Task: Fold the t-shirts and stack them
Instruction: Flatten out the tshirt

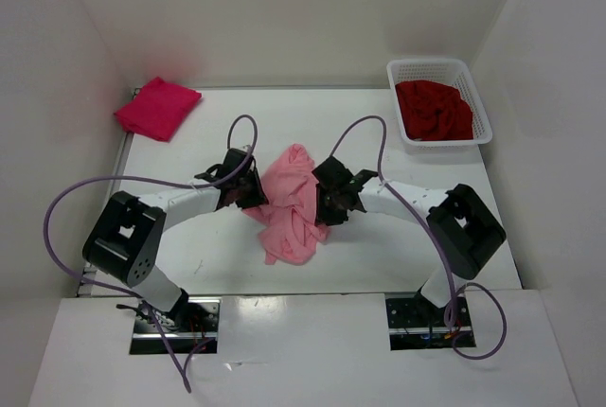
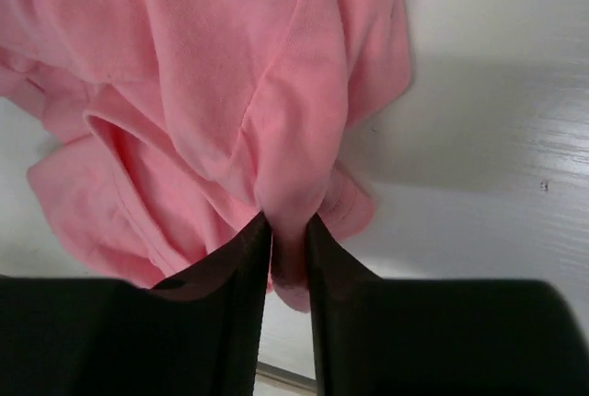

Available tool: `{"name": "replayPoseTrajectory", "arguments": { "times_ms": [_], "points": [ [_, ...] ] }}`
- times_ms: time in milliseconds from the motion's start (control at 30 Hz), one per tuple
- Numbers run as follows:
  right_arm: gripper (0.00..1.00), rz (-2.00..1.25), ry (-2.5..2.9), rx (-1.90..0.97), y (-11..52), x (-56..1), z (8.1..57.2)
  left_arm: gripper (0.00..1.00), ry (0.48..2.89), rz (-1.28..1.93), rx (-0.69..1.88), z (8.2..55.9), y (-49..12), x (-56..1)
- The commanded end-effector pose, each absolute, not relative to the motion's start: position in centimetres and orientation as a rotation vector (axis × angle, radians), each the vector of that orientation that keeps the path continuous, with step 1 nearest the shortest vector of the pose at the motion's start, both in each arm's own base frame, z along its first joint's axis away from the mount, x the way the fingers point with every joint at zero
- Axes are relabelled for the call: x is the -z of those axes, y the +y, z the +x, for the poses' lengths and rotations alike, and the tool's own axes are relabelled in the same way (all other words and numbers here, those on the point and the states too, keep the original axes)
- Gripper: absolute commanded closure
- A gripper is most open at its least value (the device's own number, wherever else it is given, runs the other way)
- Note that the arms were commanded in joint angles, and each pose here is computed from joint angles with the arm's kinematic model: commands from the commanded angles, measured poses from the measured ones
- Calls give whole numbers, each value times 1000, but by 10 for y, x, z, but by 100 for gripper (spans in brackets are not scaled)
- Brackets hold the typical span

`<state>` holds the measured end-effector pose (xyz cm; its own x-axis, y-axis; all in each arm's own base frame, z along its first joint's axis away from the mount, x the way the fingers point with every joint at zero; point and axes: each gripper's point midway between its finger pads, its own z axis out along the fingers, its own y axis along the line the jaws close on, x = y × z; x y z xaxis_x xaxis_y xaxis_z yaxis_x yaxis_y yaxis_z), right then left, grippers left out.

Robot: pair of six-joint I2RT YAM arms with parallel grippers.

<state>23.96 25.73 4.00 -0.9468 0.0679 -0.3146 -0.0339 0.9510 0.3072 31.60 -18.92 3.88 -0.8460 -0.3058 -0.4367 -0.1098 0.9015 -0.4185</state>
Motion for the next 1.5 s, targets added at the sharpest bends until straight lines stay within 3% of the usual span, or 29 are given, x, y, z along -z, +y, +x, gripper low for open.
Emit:
{"name": "replayPoseTrajectory", "arguments": {
  "times_ms": [0,67,200,367,467,533,667,867,1100,1233,1333,1367,1433,1467],
  "points": [
    [75,26,2689,-448,266,-60,257,74,2459,-275,558,341,-198,-64],
    [91,50,2639,-458,265,-79,263,82,2404,-267,588,348,-201,-89],
    [99,62,2530,-487,267,-135,277,94,2287,-265,619,362,-191,-146],
    [100,32,2349,-578,263,-238,283,98,2030,-313,639,377,-136,-262],
    [100,-17,2138,-714,269,-346,288,98,1881,-316,625,378,-99,-335],
    [100,-56,2056,-752,268,-389,286,98,1833,-315,572,373,-81,-366],
    [100,-105,1785,-912,254,-516,258,98,1587,-267,487,350,-62,-488],
    [100,-176,1513,-1131,222,-608,222,98,1387,-294,356,308,-30,-577],
    [100,-151,1502,-1120,209,-612,238,98,1396,-297,333,313,-28,-573],
    [99,-42,1571,-918,200,-579,290,98,1443,-295,301,342,-28,-550],
    [99,-14,1659,-899,193,-533,352,97,1592,-283,247,398,-32,-480],
    [99,48,1732,-881,176,-493,399,97,1694,-283,239,427,-37,-435],
    [99,102,1889,-890,178,-421,453,97,1756,-280,238,459,-42,-398],
    [99,121,1944,-852,178,-391,473,97,1852,-277,236,488,-48,-352]
  ]
}}
